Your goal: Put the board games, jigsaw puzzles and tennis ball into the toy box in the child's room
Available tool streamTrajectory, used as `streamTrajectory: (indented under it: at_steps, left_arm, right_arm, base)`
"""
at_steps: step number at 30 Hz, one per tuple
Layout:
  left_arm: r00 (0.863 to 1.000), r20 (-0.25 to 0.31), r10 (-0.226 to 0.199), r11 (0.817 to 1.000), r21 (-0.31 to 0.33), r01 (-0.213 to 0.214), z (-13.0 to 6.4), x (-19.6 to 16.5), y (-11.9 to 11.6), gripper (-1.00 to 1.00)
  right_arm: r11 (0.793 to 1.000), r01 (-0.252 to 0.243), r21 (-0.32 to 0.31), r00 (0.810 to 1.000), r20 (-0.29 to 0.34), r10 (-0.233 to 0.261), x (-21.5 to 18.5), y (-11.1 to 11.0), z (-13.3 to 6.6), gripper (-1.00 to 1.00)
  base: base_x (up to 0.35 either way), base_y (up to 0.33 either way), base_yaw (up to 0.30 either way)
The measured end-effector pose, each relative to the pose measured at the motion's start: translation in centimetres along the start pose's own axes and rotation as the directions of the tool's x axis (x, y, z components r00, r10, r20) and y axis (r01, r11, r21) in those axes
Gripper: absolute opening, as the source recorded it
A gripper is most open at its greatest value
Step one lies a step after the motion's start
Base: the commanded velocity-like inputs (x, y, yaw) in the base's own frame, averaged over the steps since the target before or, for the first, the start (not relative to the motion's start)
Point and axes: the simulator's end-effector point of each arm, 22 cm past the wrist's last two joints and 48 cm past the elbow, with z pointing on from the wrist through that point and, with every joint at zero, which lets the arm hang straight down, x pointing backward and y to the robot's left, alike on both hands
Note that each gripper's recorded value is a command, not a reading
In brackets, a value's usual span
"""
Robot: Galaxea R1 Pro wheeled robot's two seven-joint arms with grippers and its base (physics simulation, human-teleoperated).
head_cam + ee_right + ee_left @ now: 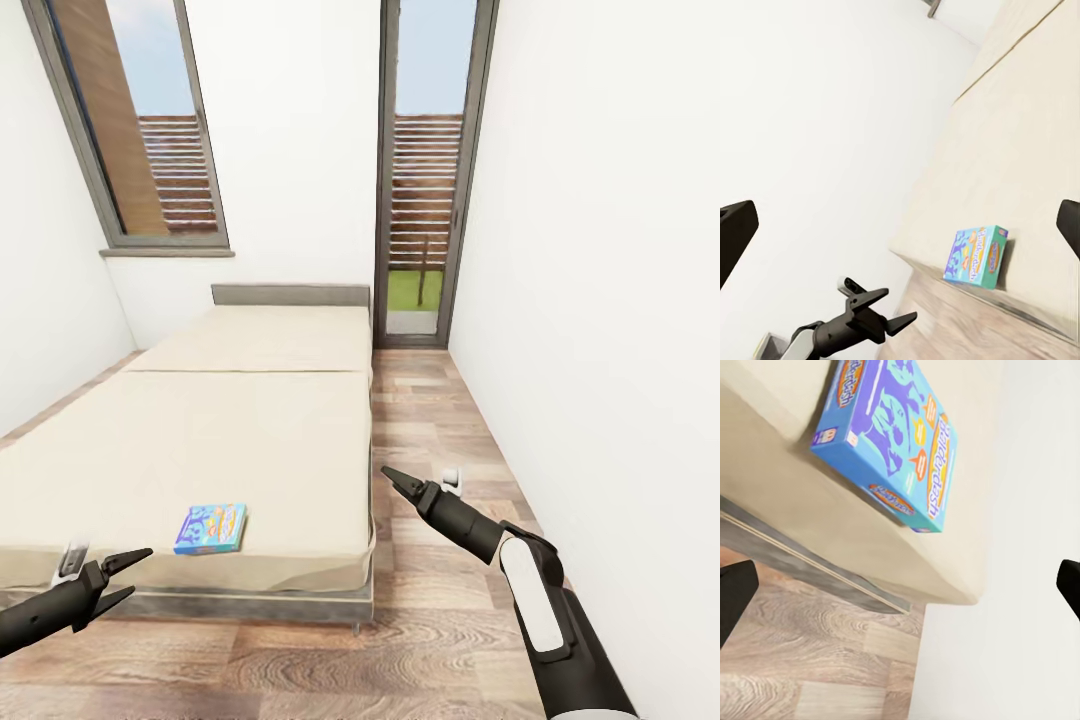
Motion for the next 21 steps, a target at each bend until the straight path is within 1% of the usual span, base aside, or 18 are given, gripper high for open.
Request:
streamTrajectory:
  at_steps: [4, 10, 13, 21]
  left_arm:
    - [1.000, 0.000, 0.000, 1.000, 0.000, 0.000, 0.3, 0.4, 0.8, 1.00]
    - [1.000, -0.001, 0.000, 1.000, 0.001, 0.000, 0.7, 0.9, 1.9, 1.00]
    - [1.000, -0.001, 0.000, 1.000, 0.001, 0.000, 0.9, 1.2, 2.5, 1.00]
    - [1.000, -0.002, 0.001, 1.000, 0.001, -0.001, 1.4, 2.0, 4.1, 1.00]
  right_arm:
    - [1.000, 0.012, -0.018, 1.000, 0.013, -0.012, 0.3, -0.3, -0.2, 1.00]
    - [0.989, 0.024, -0.144, 1.000, 0.021, -0.021, 1.0, 1.5, -0.7, 1.00]
    - [0.984, 0.029, -0.179, 0.999, 0.022, -0.025, 1.4, 1.7, -1.0, 1.00]
    - [0.980, 0.036, -0.198, 0.999, 0.022, -0.032, 2.5, 0.8, -1.6, 1.00]
  base:
    - [0.000, 0.000, 0.000]
    - [0.000, 0.000, 0.000]
    - [0.000, 0.000, 0.000]
    - [0.000, 0.000, 0.000]
